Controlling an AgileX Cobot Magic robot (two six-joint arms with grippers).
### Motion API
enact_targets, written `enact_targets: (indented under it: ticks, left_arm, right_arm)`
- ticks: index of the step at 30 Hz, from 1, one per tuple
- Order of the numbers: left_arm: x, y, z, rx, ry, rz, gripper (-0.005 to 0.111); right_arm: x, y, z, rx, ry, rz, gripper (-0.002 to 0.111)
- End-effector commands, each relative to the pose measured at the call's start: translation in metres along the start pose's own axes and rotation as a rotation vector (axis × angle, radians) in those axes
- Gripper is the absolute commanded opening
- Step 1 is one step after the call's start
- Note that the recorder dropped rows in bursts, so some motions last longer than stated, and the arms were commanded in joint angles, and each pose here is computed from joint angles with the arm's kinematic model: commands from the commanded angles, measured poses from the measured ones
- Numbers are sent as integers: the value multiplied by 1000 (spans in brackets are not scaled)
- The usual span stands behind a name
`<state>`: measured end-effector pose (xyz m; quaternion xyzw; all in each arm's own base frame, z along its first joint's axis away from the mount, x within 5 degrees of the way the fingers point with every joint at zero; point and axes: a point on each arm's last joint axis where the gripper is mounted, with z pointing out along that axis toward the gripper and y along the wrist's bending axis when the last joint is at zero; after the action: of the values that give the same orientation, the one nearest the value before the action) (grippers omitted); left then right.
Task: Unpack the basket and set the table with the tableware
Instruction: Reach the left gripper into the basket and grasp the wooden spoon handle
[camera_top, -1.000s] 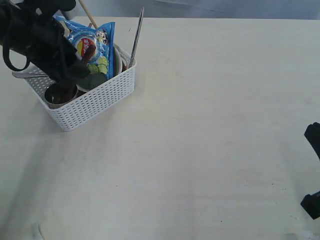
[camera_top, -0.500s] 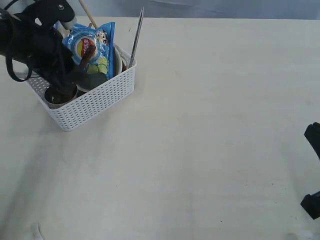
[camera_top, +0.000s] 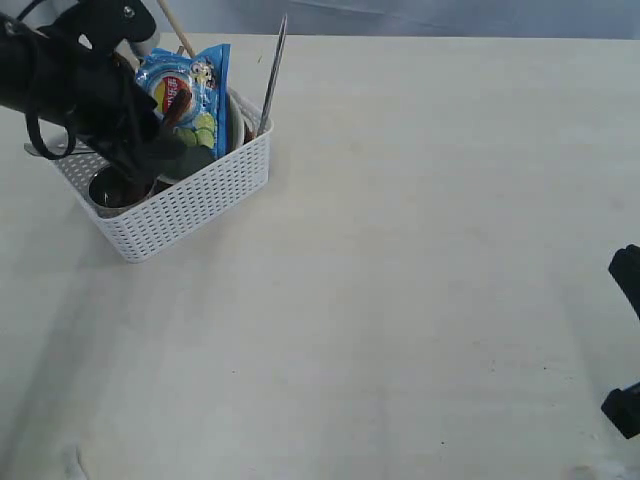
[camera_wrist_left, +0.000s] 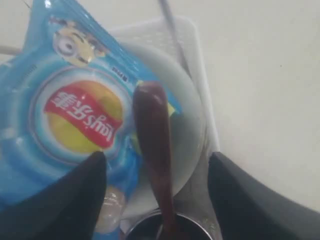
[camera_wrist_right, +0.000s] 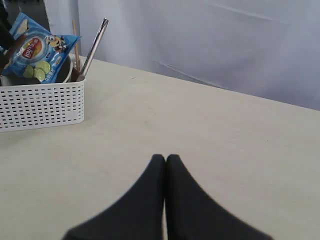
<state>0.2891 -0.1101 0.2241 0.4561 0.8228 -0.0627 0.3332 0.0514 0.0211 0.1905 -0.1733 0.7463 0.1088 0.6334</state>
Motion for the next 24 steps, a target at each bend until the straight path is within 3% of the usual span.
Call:
enact_targets:
  ticks: [1, 17, 20, 24]
  left_arm:
    - [4, -3, 14, 30, 19, -41, 57]
    - [5, -1, 17, 15, 17, -49, 56]
    - [5, -1, 17, 15, 17, -49, 49]
    - [5, -1, 17, 18, 17, -49, 28]
  right_arm:
    - [0, 0, 0, -1, -10, -4, 0]
    - [0, 0, 0, -1, -10, -4, 0]
    - [0, 0, 0, -1, -10, -4, 0]
    - [0, 0, 0, -1, -10, -4, 0]
